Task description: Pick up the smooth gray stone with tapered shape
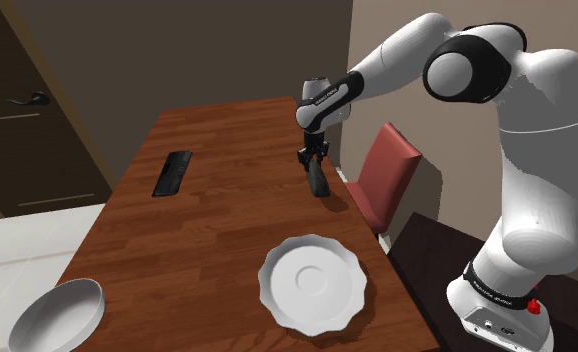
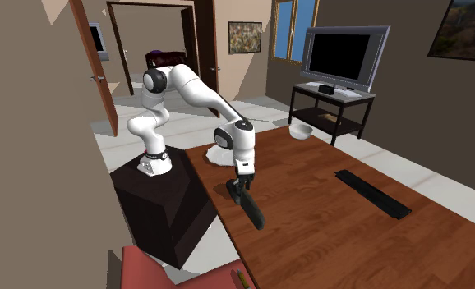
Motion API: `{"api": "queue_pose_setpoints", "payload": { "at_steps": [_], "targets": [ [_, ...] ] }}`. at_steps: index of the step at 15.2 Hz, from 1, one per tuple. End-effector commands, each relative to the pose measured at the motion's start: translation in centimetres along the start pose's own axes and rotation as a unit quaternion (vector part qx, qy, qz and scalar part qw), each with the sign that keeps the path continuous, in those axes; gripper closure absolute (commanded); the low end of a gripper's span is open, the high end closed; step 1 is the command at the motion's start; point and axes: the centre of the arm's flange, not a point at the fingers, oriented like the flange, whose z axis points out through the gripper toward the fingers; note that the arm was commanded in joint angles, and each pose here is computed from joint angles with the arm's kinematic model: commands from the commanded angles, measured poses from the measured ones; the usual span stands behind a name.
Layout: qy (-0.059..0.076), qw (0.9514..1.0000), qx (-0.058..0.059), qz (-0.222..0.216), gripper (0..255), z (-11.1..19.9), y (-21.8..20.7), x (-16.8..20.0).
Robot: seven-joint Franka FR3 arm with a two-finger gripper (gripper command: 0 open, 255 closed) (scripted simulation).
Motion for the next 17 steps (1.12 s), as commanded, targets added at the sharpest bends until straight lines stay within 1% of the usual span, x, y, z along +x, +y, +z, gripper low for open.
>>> {"api": "queue_pose_setpoints", "payload": {
  "at_steps": [1,3,17],
  "targets": [
    [-0.001,1.0,0.0,0.0,255,0.1,0.0,0.0],
    [-0.001,1.0,0.0,0.0,255,0.1,0.0,-0.1],
    [-0.001,1.0,0.0,0.0,255,-7.3,-0.2,-0.1]
  ]
}}
